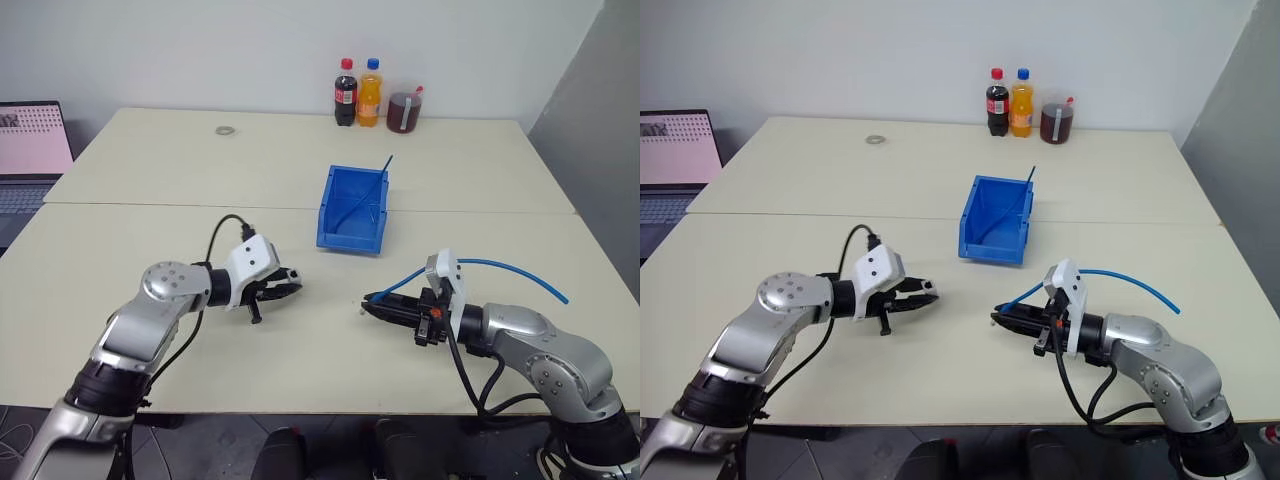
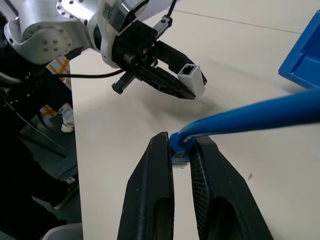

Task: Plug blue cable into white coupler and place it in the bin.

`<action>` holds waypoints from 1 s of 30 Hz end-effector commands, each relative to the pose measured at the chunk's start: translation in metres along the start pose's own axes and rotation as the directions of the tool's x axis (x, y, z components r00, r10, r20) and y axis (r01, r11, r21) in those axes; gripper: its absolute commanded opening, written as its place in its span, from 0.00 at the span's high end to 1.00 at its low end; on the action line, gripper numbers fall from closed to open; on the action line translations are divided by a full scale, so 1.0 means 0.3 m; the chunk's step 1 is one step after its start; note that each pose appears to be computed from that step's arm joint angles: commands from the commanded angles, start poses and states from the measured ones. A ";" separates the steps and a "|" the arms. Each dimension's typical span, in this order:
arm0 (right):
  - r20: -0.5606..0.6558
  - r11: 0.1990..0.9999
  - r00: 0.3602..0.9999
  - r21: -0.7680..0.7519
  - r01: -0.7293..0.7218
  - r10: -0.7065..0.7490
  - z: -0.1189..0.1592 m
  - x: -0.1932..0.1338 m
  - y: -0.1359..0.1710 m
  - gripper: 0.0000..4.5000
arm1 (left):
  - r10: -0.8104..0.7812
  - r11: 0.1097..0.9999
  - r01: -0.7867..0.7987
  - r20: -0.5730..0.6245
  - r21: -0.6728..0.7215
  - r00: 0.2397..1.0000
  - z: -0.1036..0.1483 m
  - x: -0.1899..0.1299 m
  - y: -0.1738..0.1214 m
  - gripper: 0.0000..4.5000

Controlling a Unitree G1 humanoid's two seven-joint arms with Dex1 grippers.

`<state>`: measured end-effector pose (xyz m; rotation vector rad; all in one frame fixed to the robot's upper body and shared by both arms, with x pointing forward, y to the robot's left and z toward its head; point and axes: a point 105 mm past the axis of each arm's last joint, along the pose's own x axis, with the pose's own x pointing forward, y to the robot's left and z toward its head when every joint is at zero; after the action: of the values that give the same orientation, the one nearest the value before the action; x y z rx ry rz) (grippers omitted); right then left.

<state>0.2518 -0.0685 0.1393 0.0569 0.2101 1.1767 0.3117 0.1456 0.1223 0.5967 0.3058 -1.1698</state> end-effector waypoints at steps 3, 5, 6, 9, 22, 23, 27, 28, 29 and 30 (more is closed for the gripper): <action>0.023 0.996 1.000 -0.084 0.002 0.000 0.019 0.005 0.020 0.96 | -0.203 0.973 0.212 -0.096 0.094 0.974 -0.025 0.002 -0.043 0.83; 0.017 0.995 1.000 -0.105 0.003 -0.001 0.015 0.011 0.018 0.96 | -0.228 0.964 0.241 -0.111 0.113 0.967 -0.029 0.013 -0.048 0.83; 0.014 0.994 1.000 -0.113 0.003 -0.001 0.013 0.015 0.017 0.96 | -0.238 0.960 0.251 -0.116 0.121 0.964 -0.030 0.020 -0.051 0.83; 0.015 0.992 1.000 -0.130 -0.002 0.004 0.010 0.030 0.015 0.96 | -0.264 0.950 0.279 -0.116 0.138 0.957 -0.028 0.047 -0.064 0.83; 0.015 0.945 0.993 -0.309 -0.103 0.114 -0.002 0.231 0.005 0.96 | -0.299 0.934 0.321 -0.146 0.160 0.943 -0.073 0.062 -0.085 0.83; 0.007 0.939 0.993 -0.326 -0.108 0.117 -0.008 0.243 0.001 0.96 | -0.300 0.934 0.321 -0.145 0.159 0.943 -0.074 0.062 -0.085 0.83; -0.022 0.922 0.991 -0.365 -0.130 0.131 -0.032 0.272 -0.004 0.96 | -0.298 0.935 0.319 -0.145 0.157 0.943 -0.079 0.063 -0.085 0.83; -0.027 0.920 0.991 -0.369 -0.134 0.133 -0.037 0.276 -0.004 0.96 | -0.299 0.934 0.320 -0.144 0.156 0.943 -0.080 0.063 -0.085 0.83; -0.031 0.918 0.990 -0.371 -0.139 0.137 -0.043 0.281 -0.002 0.96 | -0.296 0.936 0.317 -0.143 0.153 0.944 -0.082 0.062 -0.084 0.83; -0.031 0.918 0.990 -0.372 -0.140 0.138 -0.047 0.284 -0.001 0.96 | -0.294 0.937 0.314 -0.142 0.152 0.945 -0.084 0.062 -0.083 0.83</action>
<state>0.2838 0.0022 0.1059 -0.2500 0.0363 1.3122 0.2976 0.1339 0.0918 0.7880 0.3764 -1.4866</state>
